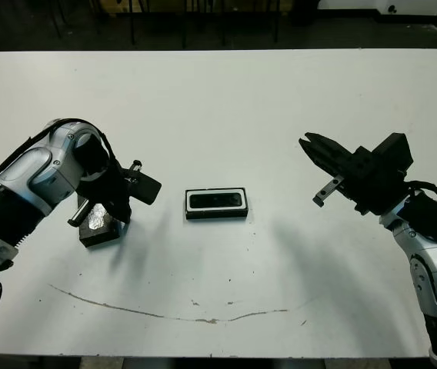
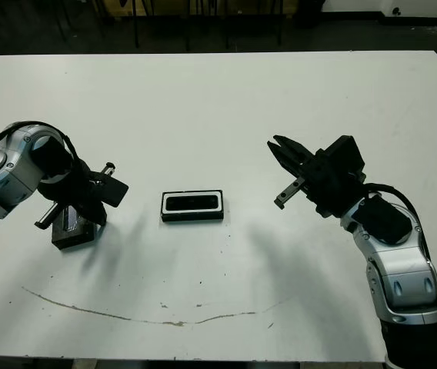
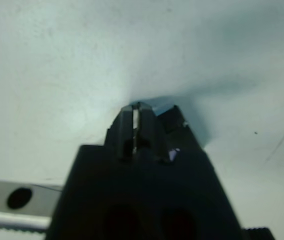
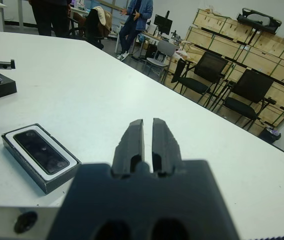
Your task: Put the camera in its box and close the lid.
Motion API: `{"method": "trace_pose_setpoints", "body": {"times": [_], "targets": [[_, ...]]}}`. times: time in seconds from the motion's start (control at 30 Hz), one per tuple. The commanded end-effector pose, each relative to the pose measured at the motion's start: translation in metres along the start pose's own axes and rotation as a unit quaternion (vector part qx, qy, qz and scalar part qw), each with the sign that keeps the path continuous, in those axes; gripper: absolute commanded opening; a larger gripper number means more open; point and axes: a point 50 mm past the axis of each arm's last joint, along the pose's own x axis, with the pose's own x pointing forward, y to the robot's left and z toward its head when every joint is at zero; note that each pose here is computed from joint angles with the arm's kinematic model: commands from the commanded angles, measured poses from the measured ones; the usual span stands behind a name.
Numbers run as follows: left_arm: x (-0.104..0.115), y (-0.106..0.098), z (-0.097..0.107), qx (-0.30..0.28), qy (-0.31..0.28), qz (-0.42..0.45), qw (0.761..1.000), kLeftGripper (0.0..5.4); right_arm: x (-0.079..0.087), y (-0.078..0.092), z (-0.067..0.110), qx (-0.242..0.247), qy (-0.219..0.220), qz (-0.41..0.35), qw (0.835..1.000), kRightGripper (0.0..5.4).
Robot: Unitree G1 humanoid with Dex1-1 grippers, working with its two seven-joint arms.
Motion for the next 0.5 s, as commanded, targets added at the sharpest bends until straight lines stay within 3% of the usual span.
{"method": "trace_pose_setpoints", "body": {"times": [0.03,0.27,0.5], "targets": [[0.007,-0.009,-0.009,-0.027,0.007,-0.020,0.999,0.00,-0.003,0.000,-0.007,0.004,0.022,-0.005,1.000,0.02],[-0.012,-0.015,-0.004,-0.024,-0.047,0.032,0.998,0.00,-0.003,-0.001,-0.007,-0.001,0.023,-0.007,1.000,0.02],[-0.043,-0.029,0.009,-0.062,-0.209,0.173,0.961,0.00,-0.002,0.001,-0.008,-0.001,0.021,-0.005,1.000,0.02]]}}
